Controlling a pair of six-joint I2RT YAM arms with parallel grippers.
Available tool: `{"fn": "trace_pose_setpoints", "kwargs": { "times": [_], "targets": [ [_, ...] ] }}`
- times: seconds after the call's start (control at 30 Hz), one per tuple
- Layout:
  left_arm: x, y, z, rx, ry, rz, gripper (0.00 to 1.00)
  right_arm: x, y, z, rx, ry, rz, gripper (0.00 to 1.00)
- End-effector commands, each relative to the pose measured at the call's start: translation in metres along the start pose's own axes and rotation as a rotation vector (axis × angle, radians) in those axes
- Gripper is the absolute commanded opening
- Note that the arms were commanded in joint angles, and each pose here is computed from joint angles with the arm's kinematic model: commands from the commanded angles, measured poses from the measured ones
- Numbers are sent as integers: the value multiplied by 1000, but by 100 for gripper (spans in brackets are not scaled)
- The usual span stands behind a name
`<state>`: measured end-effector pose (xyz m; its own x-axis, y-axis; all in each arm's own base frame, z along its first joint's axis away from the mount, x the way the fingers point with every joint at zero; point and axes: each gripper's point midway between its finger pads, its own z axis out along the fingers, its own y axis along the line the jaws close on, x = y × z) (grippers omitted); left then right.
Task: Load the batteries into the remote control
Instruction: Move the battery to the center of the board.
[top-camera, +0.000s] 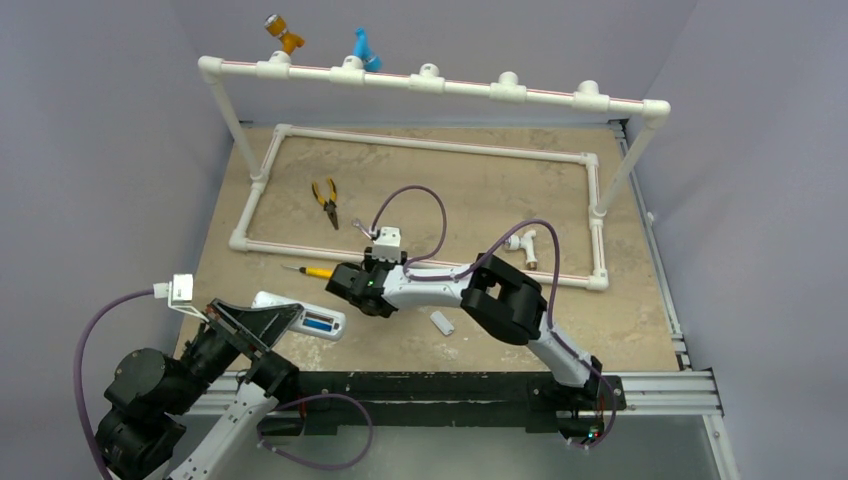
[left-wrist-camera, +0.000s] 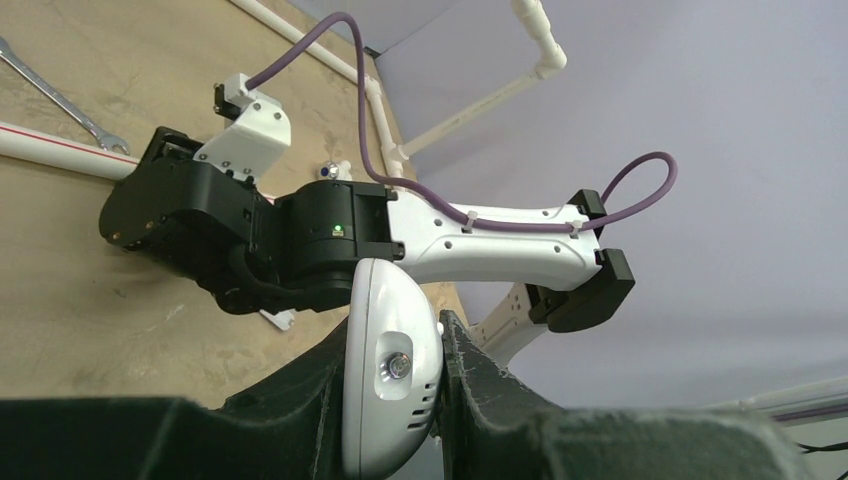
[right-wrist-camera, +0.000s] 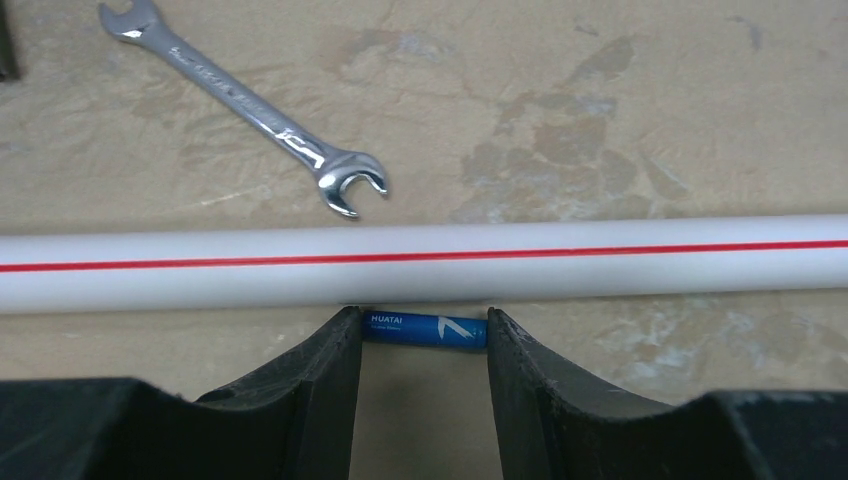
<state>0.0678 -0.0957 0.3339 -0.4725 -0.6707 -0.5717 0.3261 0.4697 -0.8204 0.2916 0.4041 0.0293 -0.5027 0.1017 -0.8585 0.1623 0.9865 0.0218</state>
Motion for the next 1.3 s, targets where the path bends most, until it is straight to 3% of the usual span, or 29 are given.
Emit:
{"fn": "trace_pose_setpoints", "kwargs": {
  "times": [0.0,0.23,0.53,0.63,0.83,0.97,1.13,1.27],
  "targets": [
    [-6,-9,-2,45,-29,8,0,31,-55,-5,94,75,-165,40],
    [-4,-10,0,53,-25,0,0,43,-86,-37,49,145,-166,40],
    [-3,-12,6,61,-14,0,0,71,-84,-75,-19,200,-203,44],
    [-4,-12,5,62,-16,1,0,82,-88,-79,-27,240,-182,49],
    [-3,-10,6,58,-13,-3,0,85,-95,-88,-66,286,-139,70],
    [-4,-10,4,57,-20,0,0,67,-86,-101,-179,284,-188,73],
    [-3,-6,2,42,-23,3,0,33,-90,-109,-360,214,-370,75],
    [1,-4,5,51,-14,-15,0,26,-76,-116,-684,231,-594,75]
  ]
}}
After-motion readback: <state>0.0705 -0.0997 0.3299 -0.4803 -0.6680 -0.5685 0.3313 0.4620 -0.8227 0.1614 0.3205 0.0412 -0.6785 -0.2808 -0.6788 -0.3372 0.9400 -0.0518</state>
